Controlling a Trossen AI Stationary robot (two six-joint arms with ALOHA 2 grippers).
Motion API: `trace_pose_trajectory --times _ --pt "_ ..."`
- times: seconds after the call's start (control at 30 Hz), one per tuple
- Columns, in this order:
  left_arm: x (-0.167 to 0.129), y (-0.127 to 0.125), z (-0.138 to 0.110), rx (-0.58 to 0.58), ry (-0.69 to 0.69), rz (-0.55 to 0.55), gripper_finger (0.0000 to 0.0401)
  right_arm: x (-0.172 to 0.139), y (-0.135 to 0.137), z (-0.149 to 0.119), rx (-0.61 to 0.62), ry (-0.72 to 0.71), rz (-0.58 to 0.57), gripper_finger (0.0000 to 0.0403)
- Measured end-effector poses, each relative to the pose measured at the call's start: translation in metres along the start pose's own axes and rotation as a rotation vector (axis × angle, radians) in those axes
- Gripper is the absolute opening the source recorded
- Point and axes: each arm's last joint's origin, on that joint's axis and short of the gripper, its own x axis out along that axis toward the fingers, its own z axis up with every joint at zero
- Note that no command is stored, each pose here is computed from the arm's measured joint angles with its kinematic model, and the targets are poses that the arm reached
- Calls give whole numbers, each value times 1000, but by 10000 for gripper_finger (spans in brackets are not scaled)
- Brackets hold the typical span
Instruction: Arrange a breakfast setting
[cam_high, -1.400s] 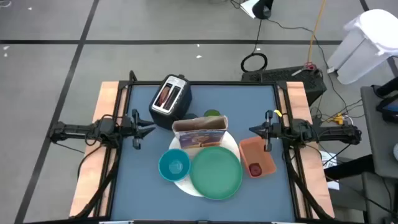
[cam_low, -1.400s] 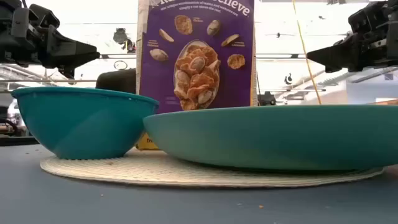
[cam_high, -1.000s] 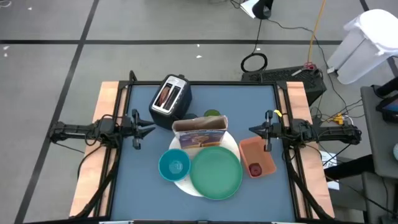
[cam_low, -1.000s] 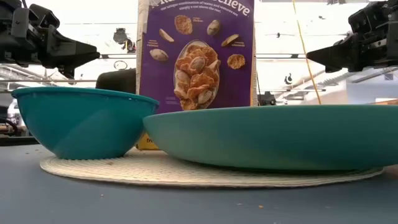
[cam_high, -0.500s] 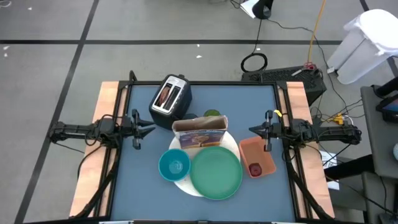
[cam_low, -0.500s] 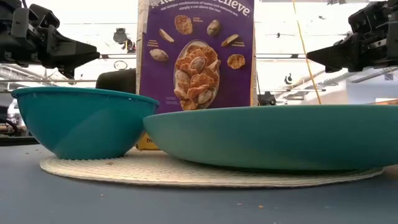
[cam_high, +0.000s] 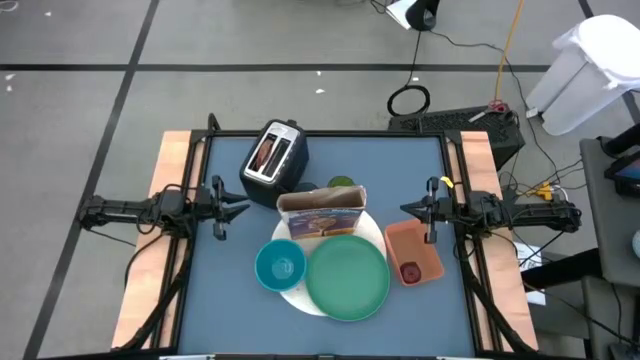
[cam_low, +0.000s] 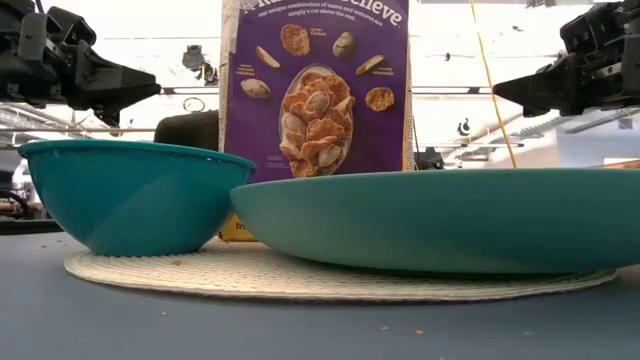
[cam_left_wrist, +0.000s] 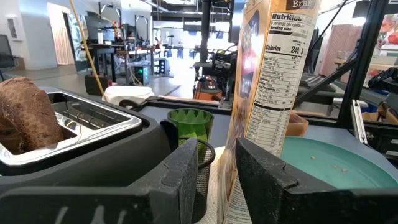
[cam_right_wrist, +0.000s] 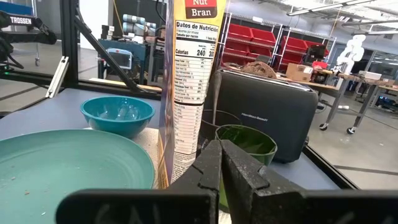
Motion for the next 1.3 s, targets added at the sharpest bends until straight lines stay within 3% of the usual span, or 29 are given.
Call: trace_pose_trajectory --times 0.6,0.77,1.3 --pt "0 0 0 -2 0 -1 115 0 0 0 0 0 0 9" --pt "0 0 0 -58 -3 0 115 0 0 0 0 0 0 9" --pt "0 0 2 -22 -22 -5 119 0 0 0 0 0 0 9"
